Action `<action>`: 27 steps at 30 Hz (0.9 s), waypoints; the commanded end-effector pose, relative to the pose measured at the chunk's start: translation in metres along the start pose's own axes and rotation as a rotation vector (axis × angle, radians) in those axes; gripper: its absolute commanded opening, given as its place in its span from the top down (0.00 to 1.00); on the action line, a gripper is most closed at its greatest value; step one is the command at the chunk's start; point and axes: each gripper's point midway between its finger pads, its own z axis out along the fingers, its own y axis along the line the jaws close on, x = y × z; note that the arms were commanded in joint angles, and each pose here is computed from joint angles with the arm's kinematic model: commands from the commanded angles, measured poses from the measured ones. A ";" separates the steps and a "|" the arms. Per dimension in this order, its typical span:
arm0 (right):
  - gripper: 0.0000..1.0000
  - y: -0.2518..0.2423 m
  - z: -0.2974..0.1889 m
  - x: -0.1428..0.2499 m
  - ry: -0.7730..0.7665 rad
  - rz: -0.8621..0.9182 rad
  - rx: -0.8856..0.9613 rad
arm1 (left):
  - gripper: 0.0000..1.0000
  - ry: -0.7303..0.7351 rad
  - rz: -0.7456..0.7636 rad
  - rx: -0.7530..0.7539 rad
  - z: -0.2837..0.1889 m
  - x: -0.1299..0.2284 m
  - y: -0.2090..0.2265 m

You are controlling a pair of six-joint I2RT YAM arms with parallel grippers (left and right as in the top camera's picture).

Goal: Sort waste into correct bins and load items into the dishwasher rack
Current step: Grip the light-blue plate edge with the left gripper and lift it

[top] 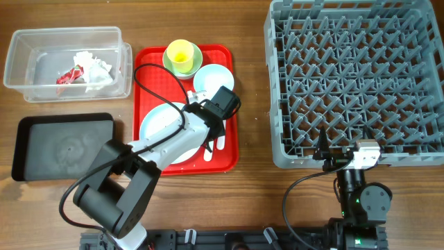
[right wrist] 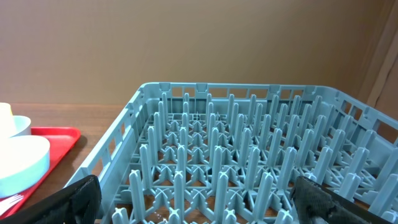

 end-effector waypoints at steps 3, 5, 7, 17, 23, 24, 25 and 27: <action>0.00 -0.002 0.000 -0.001 -0.007 0.002 0.012 | 0.77 0.008 0.013 -0.048 0.012 0.005 0.009; 0.00 -0.002 0.000 -0.001 -0.007 0.002 0.012 | 0.79 0.012 0.012 -0.053 0.013 0.006 0.009; 0.00 -0.002 0.000 -0.001 -0.007 0.002 0.012 | 0.81 0.012 0.012 -0.053 0.014 0.006 0.009; 0.00 -0.002 0.000 -0.001 -0.007 0.002 0.012 | 0.96 0.010 0.012 -0.051 0.014 0.005 0.009; 0.00 -0.002 0.000 -0.001 -0.007 0.002 0.012 | 0.96 -0.009 0.018 -0.088 0.006 -0.003 0.013; 0.00 -0.002 0.000 -0.001 -0.007 0.002 0.012 | 0.96 -0.017 0.020 -0.099 0.002 -0.007 0.014; 0.00 -0.002 0.000 -0.001 -0.007 0.002 0.012 | 0.96 -0.022 0.020 -0.104 -0.001 -0.009 0.014; 0.00 -0.002 0.000 -0.001 -0.007 0.002 0.012 | 0.96 -0.028 0.021 -0.111 -0.004 -0.012 0.015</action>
